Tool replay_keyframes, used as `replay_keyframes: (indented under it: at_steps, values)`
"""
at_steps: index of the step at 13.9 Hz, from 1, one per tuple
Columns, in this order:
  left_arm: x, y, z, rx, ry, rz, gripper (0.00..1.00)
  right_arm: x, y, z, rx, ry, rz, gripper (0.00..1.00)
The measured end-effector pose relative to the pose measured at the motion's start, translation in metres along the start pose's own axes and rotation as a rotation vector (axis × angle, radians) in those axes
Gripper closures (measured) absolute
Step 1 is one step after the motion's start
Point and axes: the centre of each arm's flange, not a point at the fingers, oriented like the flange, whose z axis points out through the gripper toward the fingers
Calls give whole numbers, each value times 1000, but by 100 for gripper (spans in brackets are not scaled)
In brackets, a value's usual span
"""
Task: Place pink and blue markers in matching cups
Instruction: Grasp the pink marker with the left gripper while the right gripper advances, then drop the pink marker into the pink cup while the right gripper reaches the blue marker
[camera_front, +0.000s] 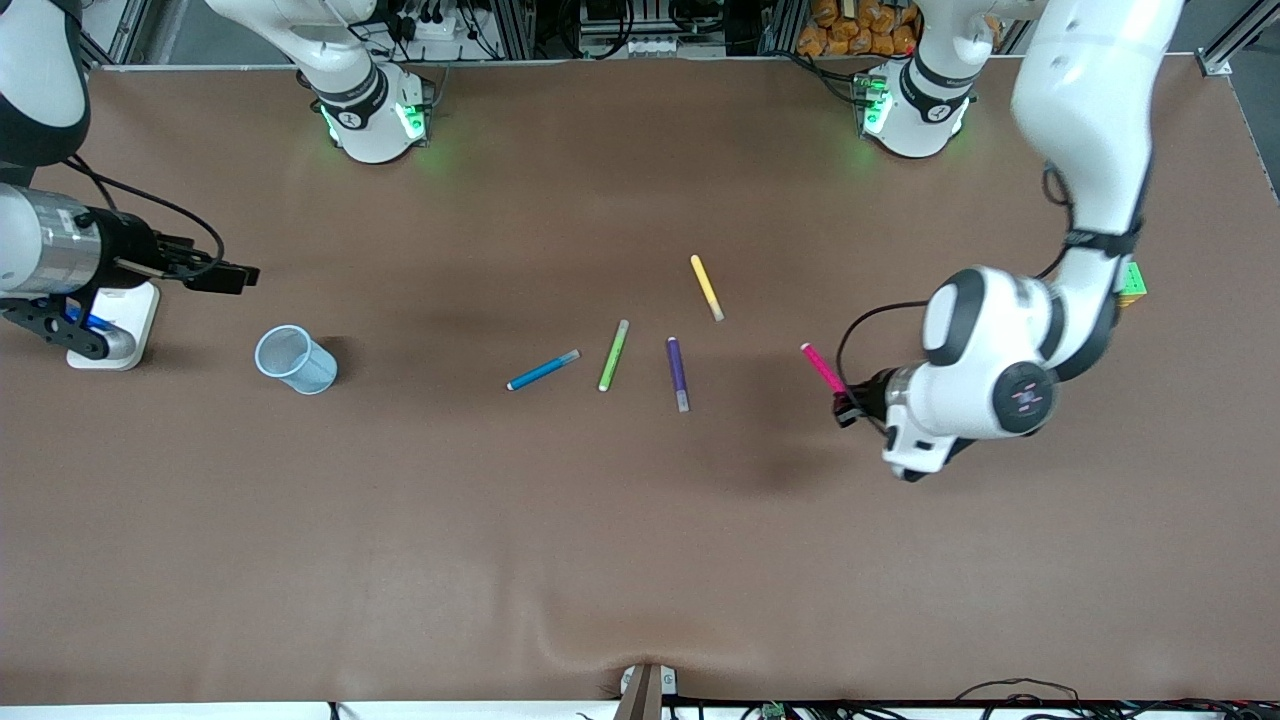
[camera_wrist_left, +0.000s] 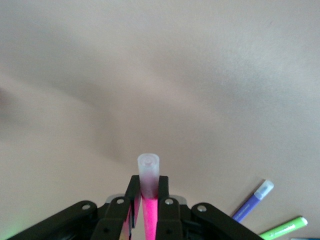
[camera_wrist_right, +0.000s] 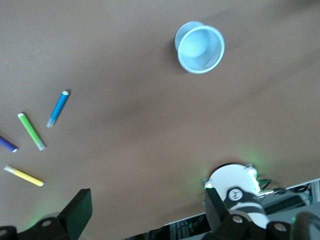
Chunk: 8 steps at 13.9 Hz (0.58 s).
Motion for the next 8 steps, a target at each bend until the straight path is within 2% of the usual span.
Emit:
replay_keyframes:
  at_steps: [5,8]
  values:
    - [-15,-24,-77,61,170,69,82,-16,-32,9,0,-12,82,0]
    - [-12,-59,-107,60,214,78,82,-20,-40,12,-4,-11,91,0]
